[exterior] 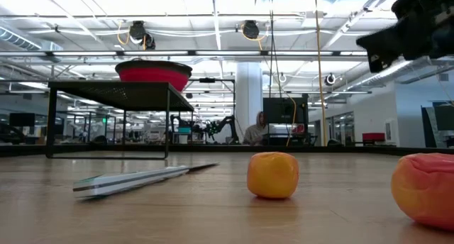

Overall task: Pick & Place Fruit
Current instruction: Put the orange pear into the red strainer bowl on the shelf

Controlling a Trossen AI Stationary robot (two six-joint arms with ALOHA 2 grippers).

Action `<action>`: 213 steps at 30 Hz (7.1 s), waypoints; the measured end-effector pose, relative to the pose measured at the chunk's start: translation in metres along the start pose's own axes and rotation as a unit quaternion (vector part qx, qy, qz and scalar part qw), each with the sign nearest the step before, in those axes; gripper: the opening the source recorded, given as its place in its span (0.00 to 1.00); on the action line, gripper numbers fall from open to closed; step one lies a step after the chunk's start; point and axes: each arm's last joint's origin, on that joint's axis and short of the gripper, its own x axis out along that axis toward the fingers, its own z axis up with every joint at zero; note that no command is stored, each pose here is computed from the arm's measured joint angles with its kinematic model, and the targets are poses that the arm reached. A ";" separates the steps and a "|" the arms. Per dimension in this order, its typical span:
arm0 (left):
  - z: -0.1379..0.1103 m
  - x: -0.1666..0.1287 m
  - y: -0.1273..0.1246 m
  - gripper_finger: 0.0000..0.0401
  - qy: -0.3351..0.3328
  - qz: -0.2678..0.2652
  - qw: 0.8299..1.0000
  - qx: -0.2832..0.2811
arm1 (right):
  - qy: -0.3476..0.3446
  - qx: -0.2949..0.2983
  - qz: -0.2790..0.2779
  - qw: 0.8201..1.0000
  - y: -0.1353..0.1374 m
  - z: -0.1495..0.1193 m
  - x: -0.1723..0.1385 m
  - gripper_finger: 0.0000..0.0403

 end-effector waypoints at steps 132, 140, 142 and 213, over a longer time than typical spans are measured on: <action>-0.124 -0.171 0.048 0.05 -0.060 -0.005 0.995 0.073 | 0.329 -0.231 0.377 0.834 0.189 -0.056 0.243 0.56; -0.124 -0.171 0.048 0.01 -0.060 -0.005 0.996 0.072 | 0.352 -0.231 0.388 0.820 0.188 -0.075 0.244 0.56; -0.124 -0.171 0.048 0.02 -0.060 -0.005 0.996 0.072 | 0.356 -0.233 0.387 0.818 0.187 -0.076 0.244 0.56; -0.095 -0.110 0.031 0.27 -0.171 -0.055 0.984 -0.017 | 0.458 -0.150 0.116 0.868 0.111 0.016 0.215 0.25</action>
